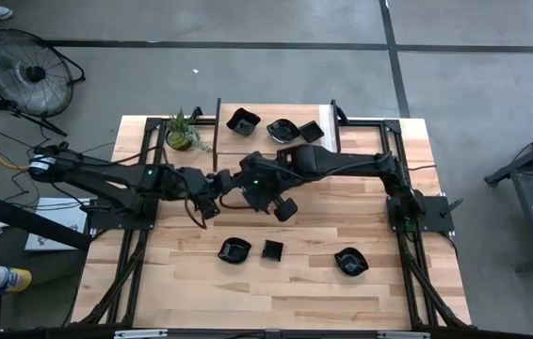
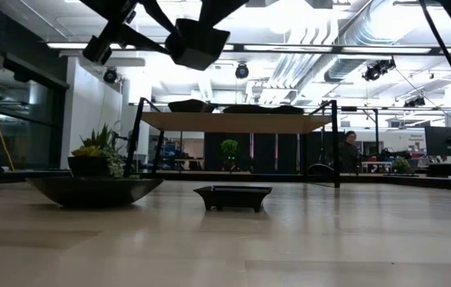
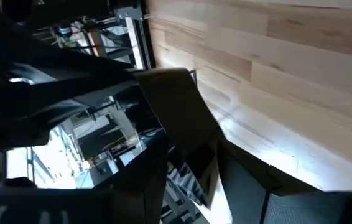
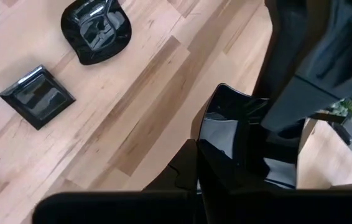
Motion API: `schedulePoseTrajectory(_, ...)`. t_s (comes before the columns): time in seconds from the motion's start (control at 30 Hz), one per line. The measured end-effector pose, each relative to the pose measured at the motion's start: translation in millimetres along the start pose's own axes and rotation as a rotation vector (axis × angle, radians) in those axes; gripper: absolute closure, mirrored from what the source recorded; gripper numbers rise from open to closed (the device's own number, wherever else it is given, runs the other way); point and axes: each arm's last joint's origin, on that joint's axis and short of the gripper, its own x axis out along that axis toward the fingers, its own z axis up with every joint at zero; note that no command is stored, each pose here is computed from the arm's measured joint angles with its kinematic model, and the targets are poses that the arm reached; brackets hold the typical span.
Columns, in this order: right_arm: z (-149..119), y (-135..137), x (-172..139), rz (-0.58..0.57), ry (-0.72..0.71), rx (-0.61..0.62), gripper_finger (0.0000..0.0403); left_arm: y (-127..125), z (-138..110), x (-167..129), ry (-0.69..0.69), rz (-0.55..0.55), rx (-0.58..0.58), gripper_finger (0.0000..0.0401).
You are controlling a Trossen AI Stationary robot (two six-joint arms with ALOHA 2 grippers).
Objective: Pick & Place Mini shaped plates
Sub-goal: Stack the black distorted square plate on top of the black distorted square plate on the shelf
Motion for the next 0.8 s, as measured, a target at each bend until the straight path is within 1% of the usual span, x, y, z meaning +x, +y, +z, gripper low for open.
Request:
schedulePoseTrajectory(0.2, 3.7, 4.9, -0.6, -0.01, 0.008, -0.029, 0.0403, -0.7, 0.2, 0.1, -0.002, -0.007, -0.016, 0.0265)
schedulePoseTrajectory(0.3, 3.9, 5.4, -0.7, -0.008, 0.008, -0.036, 0.0403, -0.6, 0.3, 0.1, -0.005, -0.006, -0.024, 0.0274)
schedulePoseTrajectory(0.4, 3.8, 5.0, -0.6, -0.011, 0.008, -0.037, 0.0403, -1.3, 0.4, 0.1, -0.011, -0.013, -0.028, 0.0297)
schedulePoseTrajectory(0.7, 3.6, 4.8, -0.8, -0.022, 0.018, -0.049, 0.0403, -2.3, 0.7, 0.1, -0.018, -0.021, -0.027, 0.0387)
schedulePoseTrajectory(0.8, 3.9, 4.8, -1.0, -0.022, 0.014, -0.061, 0.0402, -2.6, 1.1, 0.2, -0.033, -0.023, -0.028, 0.0397)
